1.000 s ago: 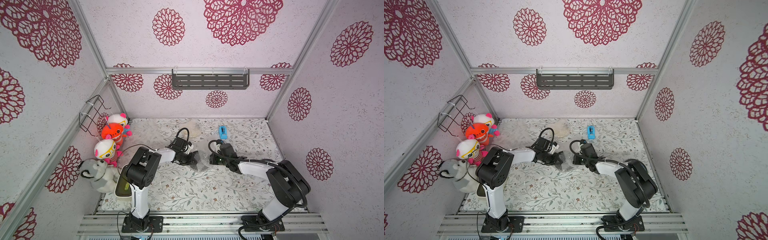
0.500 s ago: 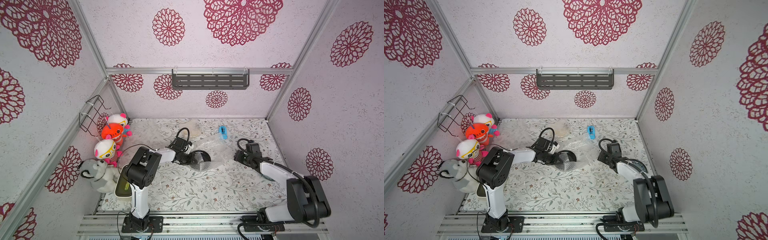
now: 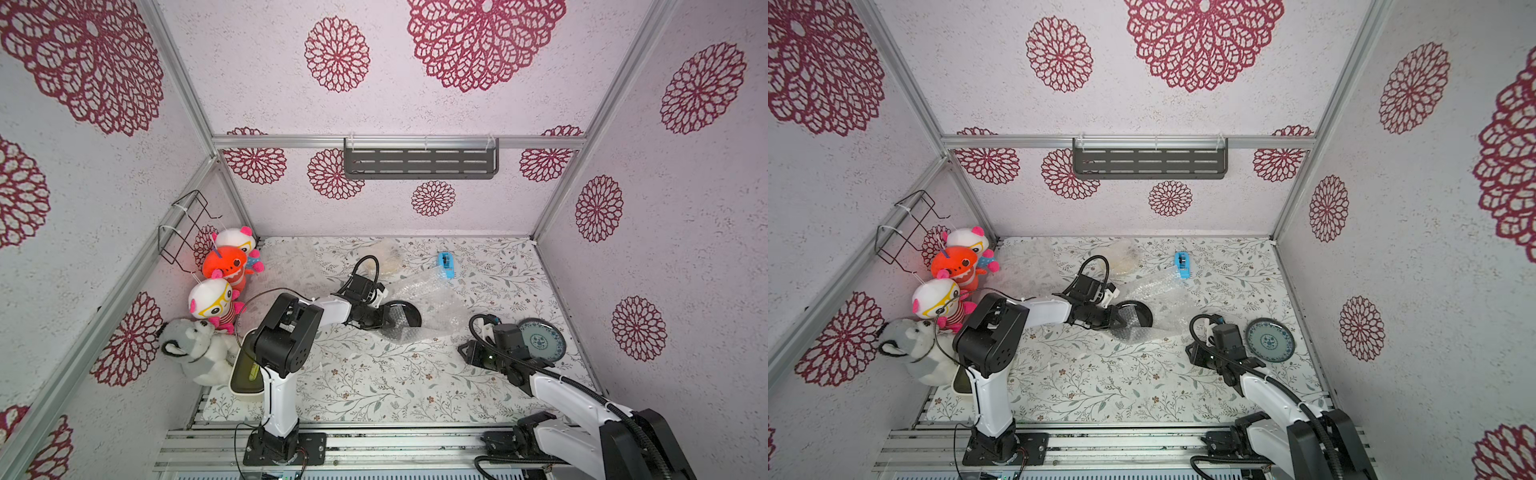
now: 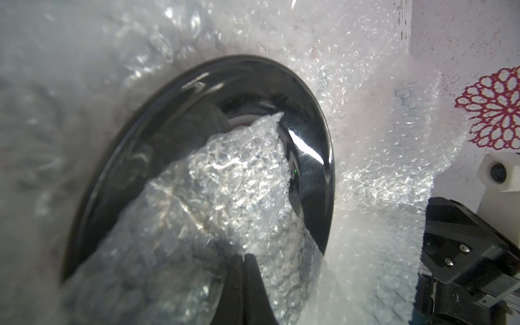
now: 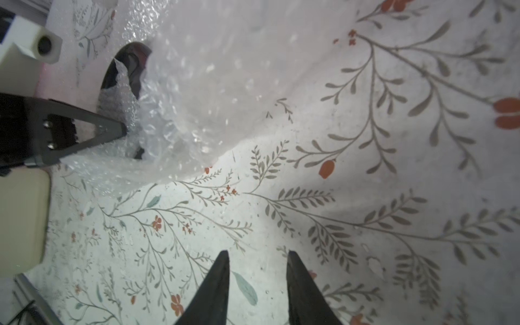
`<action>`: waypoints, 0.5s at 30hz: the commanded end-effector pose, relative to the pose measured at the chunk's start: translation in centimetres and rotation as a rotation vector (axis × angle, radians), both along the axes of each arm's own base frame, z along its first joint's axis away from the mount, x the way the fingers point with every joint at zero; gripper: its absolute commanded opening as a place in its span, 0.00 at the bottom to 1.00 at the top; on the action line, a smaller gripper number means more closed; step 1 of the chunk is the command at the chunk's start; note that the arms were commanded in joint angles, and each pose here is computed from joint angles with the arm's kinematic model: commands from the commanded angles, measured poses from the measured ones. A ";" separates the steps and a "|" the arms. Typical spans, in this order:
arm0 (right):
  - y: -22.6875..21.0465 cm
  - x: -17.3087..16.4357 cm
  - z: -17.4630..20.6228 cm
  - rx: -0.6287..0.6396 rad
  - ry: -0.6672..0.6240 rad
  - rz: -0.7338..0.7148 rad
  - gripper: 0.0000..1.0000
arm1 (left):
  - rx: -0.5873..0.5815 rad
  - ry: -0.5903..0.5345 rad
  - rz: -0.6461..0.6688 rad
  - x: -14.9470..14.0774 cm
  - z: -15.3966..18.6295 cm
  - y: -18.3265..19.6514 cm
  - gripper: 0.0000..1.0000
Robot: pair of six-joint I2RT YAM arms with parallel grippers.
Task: Wrap dinner plates in bubble wrap
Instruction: Wrap the plate in the bubble wrap.
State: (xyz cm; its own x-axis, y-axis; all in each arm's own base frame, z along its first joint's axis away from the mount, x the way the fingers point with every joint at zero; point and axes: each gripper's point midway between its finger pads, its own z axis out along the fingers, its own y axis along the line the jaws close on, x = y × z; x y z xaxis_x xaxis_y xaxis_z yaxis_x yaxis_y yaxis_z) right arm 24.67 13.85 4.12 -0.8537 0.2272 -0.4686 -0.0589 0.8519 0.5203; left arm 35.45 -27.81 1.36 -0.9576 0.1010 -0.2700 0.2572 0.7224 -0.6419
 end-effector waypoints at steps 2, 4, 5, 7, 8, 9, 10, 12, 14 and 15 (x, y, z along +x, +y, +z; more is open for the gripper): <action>3.4 2.2 0.4 0.035 -0.077 0.079 0.25 | 0.086 0.072 -0.001 -1.3 -3.4 1.4 0.00; 4.6 4.1 0.5 0.019 -0.124 0.101 0.20 | 0.084 0.072 -0.008 -1.3 -3.5 1.3 0.00; 5.3 5.2 0.7 0.015 -0.149 0.124 0.18 | 0.080 0.068 -0.015 -1.3 -3.4 1.1 0.00; 7.3 6.9 1.9 0.045 -0.198 0.186 0.17 | 0.081 0.065 -0.025 -1.4 -3.5 1.2 0.00; 8.3 7.6 2.5 0.060 -0.224 0.217 0.17 | 0.080 0.061 -0.030 -1.4 -3.5 1.1 0.01; 9.3 8.2 3.1 0.067 -0.247 0.249 0.16 | 0.081 0.061 -0.035 -1.4 -3.6 1.1 0.01; 10.0 8.6 3.2 0.071 -0.253 0.277 0.16 | 0.078 0.062 -0.039 -1.5 -3.7 1.1 0.01; 11.7 9.7 3.7 0.083 -0.266 0.330 0.16 | 0.074 0.061 -0.047 -1.5 -3.7 1.0 0.03; 12.9 10.4 4.0 0.088 -0.280 0.352 0.15 | 0.070 0.056 -0.052 -1.4 -3.6 0.9 0.05; 13.4 10.7 4.1 0.092 -0.280 0.363 0.16 | 0.067 0.055 -0.055 -1.5 -3.5 0.9 0.06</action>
State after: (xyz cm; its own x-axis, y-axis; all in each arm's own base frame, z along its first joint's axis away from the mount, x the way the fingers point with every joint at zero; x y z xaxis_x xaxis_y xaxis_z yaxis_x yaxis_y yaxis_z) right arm 34.56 24.91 6.09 -0.7849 0.0331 -0.6187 -0.3817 0.7607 0.5250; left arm 35.38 -28.39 1.34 -0.9472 0.1438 -0.2866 0.3032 0.6925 -0.6546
